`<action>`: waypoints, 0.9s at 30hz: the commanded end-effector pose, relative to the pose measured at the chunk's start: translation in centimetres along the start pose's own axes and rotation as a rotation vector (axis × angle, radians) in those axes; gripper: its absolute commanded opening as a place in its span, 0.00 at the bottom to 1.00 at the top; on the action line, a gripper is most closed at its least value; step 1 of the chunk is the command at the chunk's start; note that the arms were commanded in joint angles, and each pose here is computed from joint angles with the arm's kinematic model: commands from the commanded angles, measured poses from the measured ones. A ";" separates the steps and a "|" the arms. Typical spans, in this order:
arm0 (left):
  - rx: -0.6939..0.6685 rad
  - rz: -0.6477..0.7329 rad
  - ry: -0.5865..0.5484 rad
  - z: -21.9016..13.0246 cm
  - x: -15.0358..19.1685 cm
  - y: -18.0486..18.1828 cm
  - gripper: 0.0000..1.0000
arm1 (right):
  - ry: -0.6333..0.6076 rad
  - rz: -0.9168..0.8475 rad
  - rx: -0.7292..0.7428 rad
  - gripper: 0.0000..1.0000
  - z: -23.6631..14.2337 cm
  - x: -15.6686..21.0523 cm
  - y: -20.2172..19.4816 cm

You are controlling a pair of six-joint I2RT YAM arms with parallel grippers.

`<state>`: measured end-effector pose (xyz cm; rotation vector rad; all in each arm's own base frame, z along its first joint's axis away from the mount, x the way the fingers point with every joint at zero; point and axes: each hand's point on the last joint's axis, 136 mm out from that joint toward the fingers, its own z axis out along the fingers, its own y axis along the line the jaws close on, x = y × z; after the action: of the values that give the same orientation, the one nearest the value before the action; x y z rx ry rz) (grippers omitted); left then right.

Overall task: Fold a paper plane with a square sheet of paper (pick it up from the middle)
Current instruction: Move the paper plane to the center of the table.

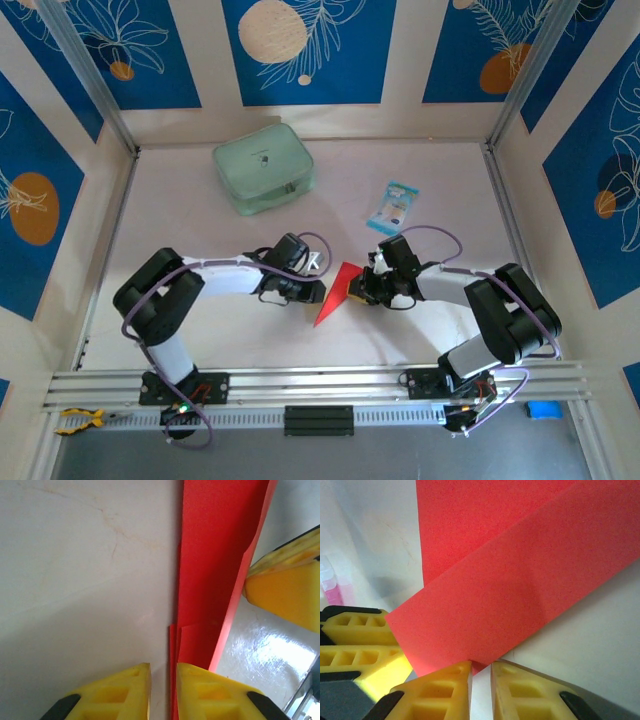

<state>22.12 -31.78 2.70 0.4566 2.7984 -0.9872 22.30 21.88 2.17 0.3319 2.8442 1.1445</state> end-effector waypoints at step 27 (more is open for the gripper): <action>0.066 0.004 0.055 0.9 1.4 -0.6 0.37 | 0.015 -0.046 -0.053 0.18 -0.3 -1.3 -0.2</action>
<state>20.93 -33.20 3.10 0.4925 2.7762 -1.1671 23.45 20.68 1.73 0.3080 2.8238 1.1625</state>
